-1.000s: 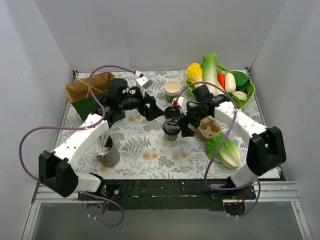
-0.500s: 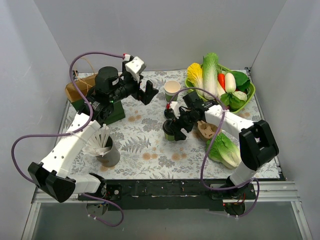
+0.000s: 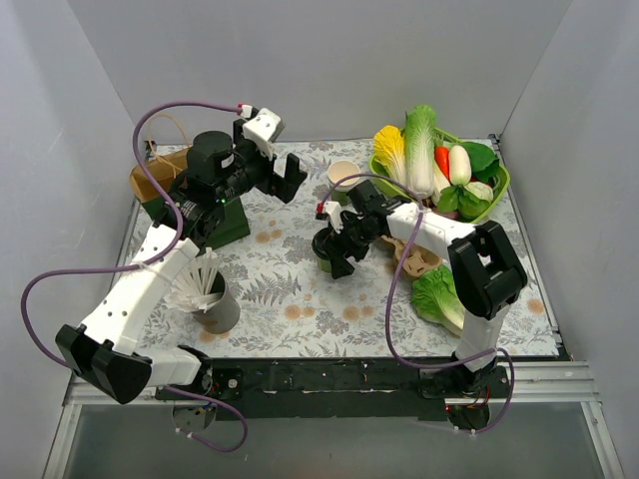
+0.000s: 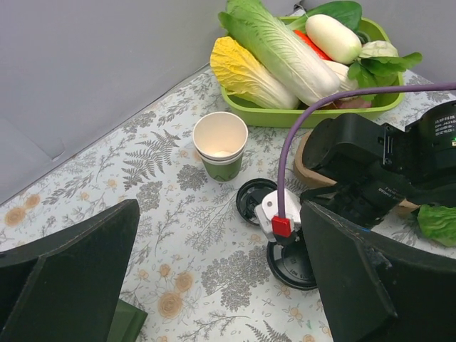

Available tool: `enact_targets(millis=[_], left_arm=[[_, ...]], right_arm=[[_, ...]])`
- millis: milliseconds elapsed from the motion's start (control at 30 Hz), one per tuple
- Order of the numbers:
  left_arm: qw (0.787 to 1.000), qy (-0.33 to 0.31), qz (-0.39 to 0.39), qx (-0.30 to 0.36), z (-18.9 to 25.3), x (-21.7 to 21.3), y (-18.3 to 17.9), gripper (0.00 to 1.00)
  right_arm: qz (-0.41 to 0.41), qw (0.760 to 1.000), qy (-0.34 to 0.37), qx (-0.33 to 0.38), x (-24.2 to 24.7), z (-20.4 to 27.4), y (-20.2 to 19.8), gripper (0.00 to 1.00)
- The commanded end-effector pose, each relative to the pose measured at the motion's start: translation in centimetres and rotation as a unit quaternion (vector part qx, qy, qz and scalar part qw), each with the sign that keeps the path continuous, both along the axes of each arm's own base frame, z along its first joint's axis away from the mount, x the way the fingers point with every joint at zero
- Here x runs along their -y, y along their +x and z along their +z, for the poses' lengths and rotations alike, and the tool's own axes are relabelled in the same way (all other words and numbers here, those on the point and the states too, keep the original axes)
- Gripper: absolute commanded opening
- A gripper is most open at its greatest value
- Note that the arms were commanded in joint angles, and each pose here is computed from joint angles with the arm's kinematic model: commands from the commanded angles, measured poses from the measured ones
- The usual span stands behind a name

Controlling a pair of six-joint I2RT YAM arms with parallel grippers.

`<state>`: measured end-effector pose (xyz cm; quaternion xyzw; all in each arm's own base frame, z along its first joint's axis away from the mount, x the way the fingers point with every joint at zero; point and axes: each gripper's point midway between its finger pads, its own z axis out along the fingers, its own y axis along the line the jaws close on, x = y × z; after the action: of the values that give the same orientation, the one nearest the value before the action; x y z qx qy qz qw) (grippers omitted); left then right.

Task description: Pack the takeout coffee

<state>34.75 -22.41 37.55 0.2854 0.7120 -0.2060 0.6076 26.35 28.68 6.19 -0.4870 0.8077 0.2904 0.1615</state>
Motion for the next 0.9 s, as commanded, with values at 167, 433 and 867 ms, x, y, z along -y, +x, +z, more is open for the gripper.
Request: enact_targets(millis=[167, 433, 867], left_arm=[[0.999, 0.001, 0.030, 0.015, 1.6, -1.9, -0.1, 0.98], [0.999, 0.009, 0.031, 0.016, 1.7, -1.7, 0.7, 0.98], [1.000, 0.001, 0.026, 0.009, 1.5, -1.5, 0.8, 0.98]], right_arm=[[-0.020, 0.998, 0.049, 0.022, -5.7, 2.0, 4.6, 0.92], [-0.088, 0.995, 0.021, 0.049, -8.3, 0.3, 9.4, 0.93], [-0.070, 0.996, 0.025, 0.045, -8.5, 1.9, 7.8, 0.96]])
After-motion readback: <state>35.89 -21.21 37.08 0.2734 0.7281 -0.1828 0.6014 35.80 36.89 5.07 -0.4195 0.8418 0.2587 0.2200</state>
